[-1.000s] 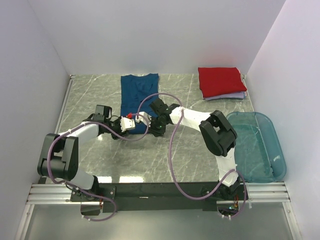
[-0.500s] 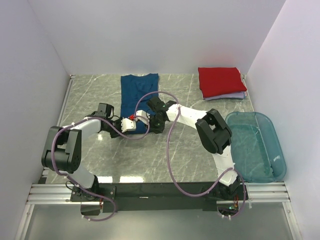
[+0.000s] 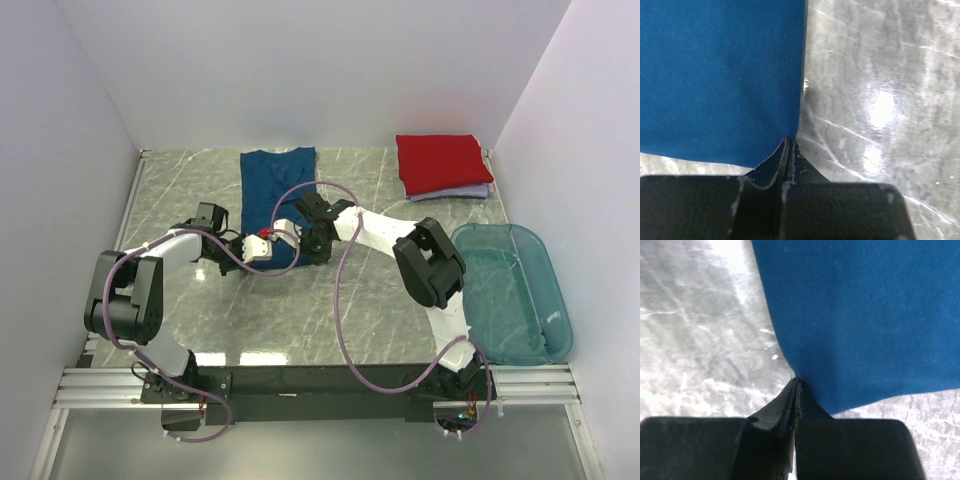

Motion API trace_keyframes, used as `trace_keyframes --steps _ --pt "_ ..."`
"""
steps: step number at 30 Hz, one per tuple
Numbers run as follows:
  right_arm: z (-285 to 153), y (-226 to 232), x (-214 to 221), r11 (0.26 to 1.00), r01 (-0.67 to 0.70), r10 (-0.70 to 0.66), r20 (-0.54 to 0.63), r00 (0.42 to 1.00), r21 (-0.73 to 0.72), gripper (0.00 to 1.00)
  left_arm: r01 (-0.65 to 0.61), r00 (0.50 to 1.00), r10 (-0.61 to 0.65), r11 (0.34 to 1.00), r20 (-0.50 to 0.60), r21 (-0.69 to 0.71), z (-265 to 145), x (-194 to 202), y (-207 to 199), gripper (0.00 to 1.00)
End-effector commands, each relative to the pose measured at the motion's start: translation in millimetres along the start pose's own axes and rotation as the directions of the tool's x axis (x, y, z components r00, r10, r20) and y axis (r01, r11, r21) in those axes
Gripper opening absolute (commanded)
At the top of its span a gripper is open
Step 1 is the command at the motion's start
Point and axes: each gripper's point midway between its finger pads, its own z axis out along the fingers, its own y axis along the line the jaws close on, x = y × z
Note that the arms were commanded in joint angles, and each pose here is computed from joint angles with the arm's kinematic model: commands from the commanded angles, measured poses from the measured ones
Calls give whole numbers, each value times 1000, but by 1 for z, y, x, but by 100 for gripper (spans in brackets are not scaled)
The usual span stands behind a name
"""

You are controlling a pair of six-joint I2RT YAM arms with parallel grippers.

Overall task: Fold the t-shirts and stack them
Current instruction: Fold the tshirt

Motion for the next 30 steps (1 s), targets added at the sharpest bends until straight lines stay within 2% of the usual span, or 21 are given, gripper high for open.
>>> trace_keyframes --steps 1,13,16,17,20,30 --pt "-46 3 -27 1000 -18 17 104 994 3 0 -37 996 37 999 82 4 -16 -28 -3 1" --pt "-59 25 -13 1000 -24 26 119 993 -12 0 -21 995 21 1000 102 0 -32 -35 -24 1" --pt "-49 21 -4 1000 -14 13 99 995 13 15 -3 995 2 1000 96 4 -28 -30 -27 1" --pt "-46 16 -6 999 -8 4 109 994 38 27 3 996 -3 1000 95 5 -27 -29 -28 1" --pt "-39 8 -9 998 4 -11 104 995 67 45 10 996 -11 1000 88 10 -26 -27 -29 1" --pt "-16 25 -11 996 82 -84 79 993 32 47 13 997 -14 1000 77 6 -24 -22 -32 1"
